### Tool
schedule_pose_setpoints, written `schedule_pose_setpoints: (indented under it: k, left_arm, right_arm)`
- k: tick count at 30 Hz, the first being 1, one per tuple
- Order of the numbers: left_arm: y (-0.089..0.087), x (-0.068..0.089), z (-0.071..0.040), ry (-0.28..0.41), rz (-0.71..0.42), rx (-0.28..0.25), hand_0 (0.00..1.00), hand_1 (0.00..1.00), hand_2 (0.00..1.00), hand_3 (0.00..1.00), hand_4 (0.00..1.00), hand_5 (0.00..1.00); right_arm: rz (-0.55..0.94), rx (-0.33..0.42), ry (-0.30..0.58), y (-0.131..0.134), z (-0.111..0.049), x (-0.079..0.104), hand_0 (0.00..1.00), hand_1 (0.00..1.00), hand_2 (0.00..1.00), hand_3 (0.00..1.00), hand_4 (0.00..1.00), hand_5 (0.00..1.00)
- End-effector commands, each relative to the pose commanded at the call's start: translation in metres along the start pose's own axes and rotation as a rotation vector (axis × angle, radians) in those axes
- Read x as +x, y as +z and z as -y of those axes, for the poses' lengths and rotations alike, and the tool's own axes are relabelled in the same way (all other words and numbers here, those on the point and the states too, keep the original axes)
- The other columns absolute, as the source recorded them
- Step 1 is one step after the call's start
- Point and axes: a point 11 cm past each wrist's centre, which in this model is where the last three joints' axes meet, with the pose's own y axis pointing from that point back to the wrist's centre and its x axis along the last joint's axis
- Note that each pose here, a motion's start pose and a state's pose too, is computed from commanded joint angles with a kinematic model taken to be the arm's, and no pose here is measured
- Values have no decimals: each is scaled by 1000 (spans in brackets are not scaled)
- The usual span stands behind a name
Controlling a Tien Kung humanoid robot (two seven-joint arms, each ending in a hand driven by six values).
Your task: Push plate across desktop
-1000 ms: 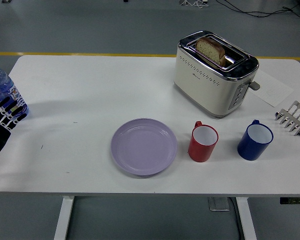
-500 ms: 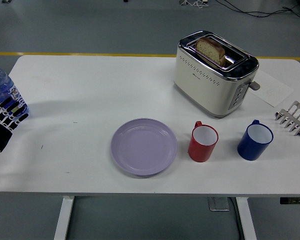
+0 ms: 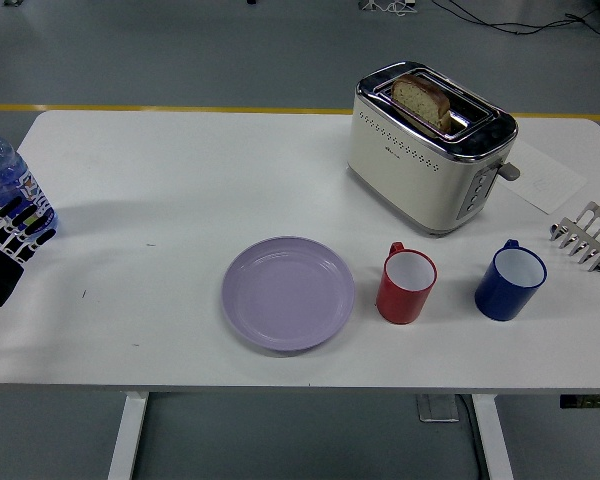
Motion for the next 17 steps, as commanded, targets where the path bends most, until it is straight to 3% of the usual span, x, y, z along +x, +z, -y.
schedule_pose_setpoints:
  k: [17]
  left_arm:
    - [0, 2, 0, 4, -4, -1, 542, 645, 638, 652, 538, 998]
  right_arm:
    - [-1, 1, 2, -1, 0, 0, 641, 628, 691, 624, 493, 387]
